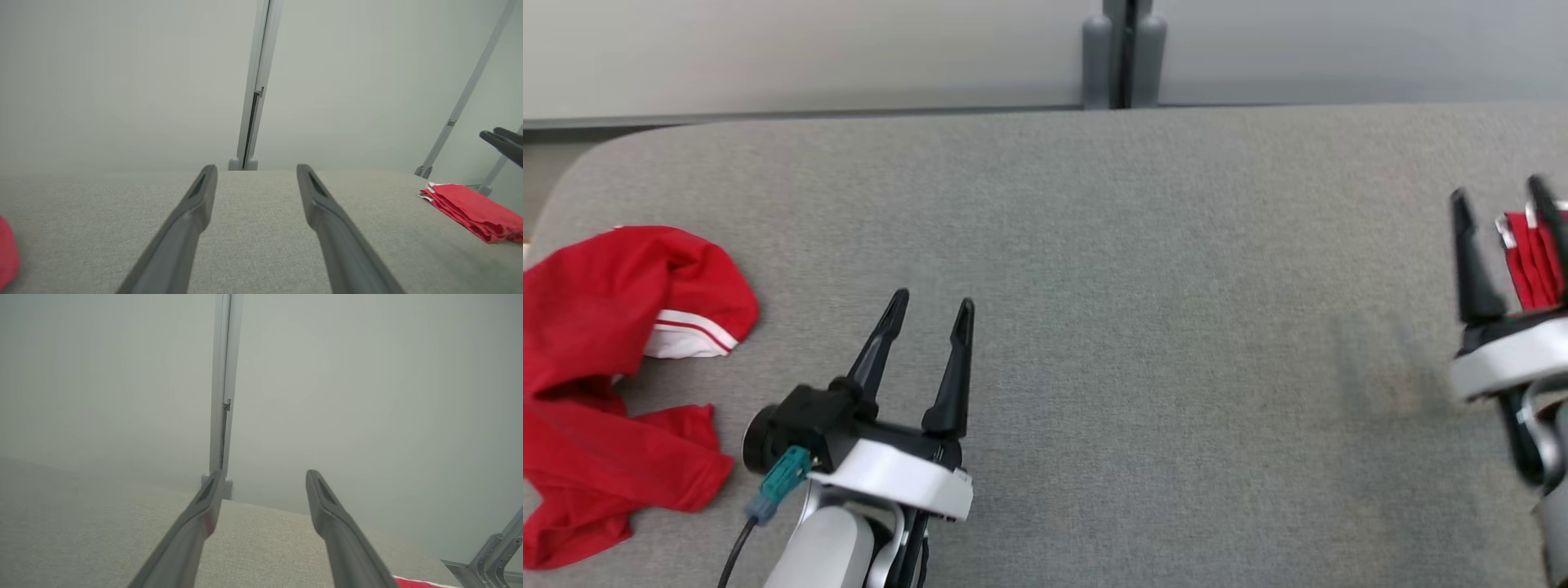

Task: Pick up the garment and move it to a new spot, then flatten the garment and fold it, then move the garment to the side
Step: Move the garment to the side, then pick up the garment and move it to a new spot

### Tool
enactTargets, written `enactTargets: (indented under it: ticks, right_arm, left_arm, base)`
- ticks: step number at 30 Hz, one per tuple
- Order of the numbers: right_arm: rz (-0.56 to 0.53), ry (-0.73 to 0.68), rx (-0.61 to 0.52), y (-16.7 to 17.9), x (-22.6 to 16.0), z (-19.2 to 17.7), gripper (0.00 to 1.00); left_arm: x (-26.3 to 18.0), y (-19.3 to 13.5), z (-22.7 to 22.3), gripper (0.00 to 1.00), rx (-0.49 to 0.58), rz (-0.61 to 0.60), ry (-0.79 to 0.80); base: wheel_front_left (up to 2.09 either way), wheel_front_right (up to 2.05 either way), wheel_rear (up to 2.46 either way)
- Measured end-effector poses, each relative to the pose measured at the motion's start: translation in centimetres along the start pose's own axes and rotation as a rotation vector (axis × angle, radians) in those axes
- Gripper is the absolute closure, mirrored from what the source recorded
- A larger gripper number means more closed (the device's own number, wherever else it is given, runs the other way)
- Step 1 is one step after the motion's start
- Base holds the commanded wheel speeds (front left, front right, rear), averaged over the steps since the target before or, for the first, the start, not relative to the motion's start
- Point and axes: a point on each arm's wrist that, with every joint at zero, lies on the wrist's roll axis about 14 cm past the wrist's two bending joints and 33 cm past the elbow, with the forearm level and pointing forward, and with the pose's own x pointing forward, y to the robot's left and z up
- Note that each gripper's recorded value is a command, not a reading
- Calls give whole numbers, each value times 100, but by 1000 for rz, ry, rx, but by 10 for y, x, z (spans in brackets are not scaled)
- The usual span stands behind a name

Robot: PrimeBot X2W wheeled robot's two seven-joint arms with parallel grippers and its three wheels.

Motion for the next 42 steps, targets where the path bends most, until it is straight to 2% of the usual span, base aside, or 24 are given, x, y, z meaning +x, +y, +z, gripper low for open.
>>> enactTargets:
  ticks: [4,6,10,16,21,42]
  right_arm:
    - [40,-15,104,40,-14,0,0]
    - [62,-13,121,56,-25,-1,0]
    - [44,-31,196,73,-44,3,0]
    - [38,-11,229,96,-71,-4,0]
    - [26,4,238,103,-87,-8,0]
    - [14,15,231,104,-90,-12,0]
  left_arm:
    - [-24,16,2,0,8,64,6]
    - [-35,19,0,0,30,80,15]
    - [-55,24,2,0,31,113,12]
    - [-76,28,6,0,27,142,-2]
    - [-86,27,5,0,19,149,1]
    - [-86,25,-2,0,11,140,22]
  base:
    - [0,0,0]
    - [0,0,0]
    - [0,0,0]
    - [0,0,0]
    - [0,0,0]
    - [0,0,0]
